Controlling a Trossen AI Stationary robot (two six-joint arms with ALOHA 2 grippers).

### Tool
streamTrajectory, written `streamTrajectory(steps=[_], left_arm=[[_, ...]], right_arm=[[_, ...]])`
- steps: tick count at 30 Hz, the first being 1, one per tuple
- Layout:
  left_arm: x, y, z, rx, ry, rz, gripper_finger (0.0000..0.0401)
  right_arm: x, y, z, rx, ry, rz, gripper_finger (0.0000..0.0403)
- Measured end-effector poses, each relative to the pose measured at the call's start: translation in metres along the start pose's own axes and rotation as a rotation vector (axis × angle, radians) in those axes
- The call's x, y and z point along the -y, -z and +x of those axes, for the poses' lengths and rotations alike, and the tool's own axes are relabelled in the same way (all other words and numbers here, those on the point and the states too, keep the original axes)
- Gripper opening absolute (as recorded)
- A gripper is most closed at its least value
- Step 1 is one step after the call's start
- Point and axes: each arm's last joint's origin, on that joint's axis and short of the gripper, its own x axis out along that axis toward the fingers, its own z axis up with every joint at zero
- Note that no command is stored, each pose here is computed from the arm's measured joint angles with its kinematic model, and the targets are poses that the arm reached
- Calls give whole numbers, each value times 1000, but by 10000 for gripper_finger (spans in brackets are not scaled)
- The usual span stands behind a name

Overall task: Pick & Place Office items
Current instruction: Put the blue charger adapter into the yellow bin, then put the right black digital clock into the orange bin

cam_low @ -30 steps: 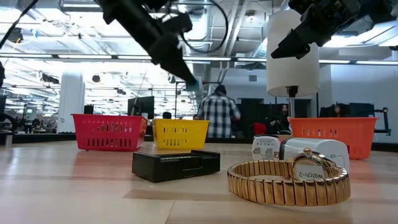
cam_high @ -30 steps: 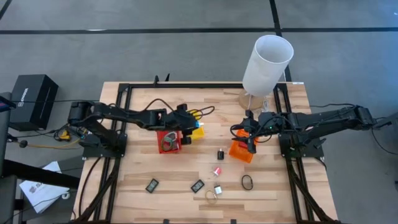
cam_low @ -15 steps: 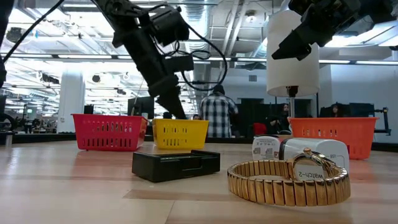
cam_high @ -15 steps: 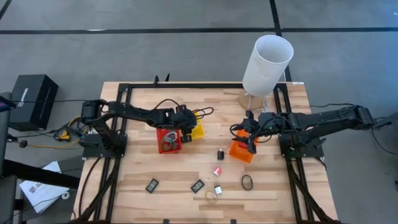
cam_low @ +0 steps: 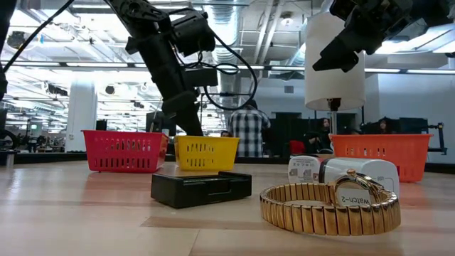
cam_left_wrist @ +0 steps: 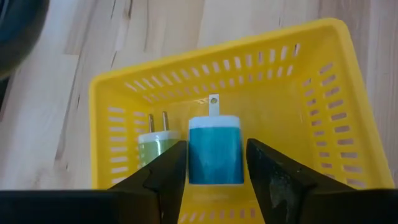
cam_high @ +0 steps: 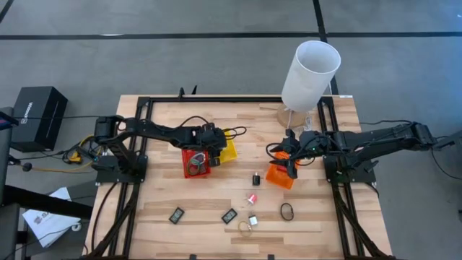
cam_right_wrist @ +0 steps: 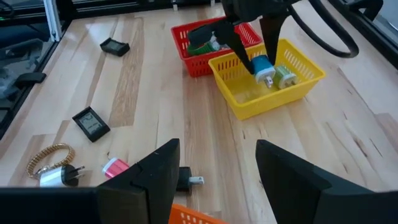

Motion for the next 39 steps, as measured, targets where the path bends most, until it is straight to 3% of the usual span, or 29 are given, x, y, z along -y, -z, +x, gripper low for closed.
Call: streamTrajectory(steps=[14, 30, 39], left_arm=[[-1, -4, -10, 34, -4, -3, 204], [2, -20, -111, 365, 38, -9, 179], [9, -19, -134, 432, 96, -117, 167]], right_arm=[[0, 0, 0, -1, 0, 0, 203], [0, 0, 0, -2, 0, 0, 203], [0, 0, 0, -2, 0, 3, 203]])
